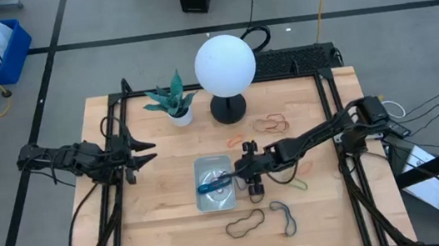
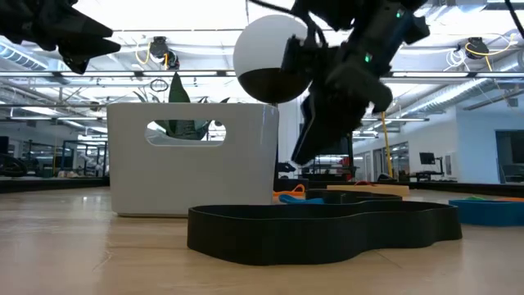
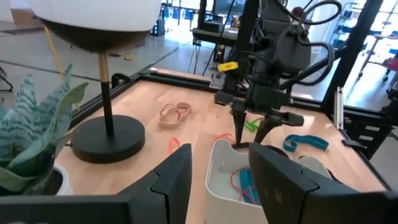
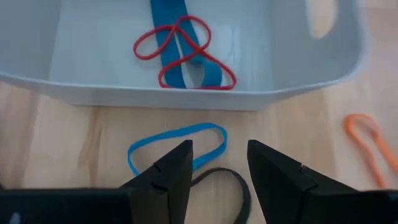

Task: Pick and place rubber bands into bin
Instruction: Put the small blue rubber band into the gray bin

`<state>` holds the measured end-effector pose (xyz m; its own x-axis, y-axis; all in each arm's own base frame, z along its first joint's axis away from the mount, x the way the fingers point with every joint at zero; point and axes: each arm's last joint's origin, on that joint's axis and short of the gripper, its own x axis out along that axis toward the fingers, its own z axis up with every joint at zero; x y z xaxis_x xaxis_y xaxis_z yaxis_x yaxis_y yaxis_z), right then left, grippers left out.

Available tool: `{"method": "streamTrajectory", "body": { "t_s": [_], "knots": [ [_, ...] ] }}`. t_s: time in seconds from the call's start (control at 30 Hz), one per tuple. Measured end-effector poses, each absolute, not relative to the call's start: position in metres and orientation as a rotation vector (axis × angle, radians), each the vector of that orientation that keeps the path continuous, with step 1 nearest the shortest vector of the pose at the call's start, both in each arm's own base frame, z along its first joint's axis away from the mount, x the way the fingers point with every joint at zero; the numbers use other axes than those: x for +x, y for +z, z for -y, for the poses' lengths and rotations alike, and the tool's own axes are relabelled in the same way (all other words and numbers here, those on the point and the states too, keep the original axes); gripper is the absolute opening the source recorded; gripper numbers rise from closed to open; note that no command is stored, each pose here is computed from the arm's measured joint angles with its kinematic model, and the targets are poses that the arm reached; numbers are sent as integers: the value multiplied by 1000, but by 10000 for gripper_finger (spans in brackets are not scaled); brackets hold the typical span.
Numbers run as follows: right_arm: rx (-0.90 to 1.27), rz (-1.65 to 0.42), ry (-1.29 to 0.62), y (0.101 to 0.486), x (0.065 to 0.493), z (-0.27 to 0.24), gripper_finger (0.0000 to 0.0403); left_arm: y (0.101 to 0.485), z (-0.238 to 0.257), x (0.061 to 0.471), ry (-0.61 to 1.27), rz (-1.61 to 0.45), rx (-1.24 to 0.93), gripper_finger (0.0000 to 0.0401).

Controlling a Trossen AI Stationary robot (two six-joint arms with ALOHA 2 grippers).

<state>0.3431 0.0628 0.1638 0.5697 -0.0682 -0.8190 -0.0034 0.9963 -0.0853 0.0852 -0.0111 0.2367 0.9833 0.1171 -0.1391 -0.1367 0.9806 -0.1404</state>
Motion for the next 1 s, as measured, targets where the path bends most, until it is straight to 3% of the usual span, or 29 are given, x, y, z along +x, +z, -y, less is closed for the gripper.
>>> {"method": "streamTrajectory", "body": {
  "t_s": [0.73, 1.0],
  "knots": [
    [-52, -1021, 11, 118, 361, -47, 143, 234, 11, 85, 133, -158, -166, 166],
    [-51, -1038, 19, 116, 360, -47, 88, 234, 11, 85, 133, -158, -166, 166]
  ]
}}
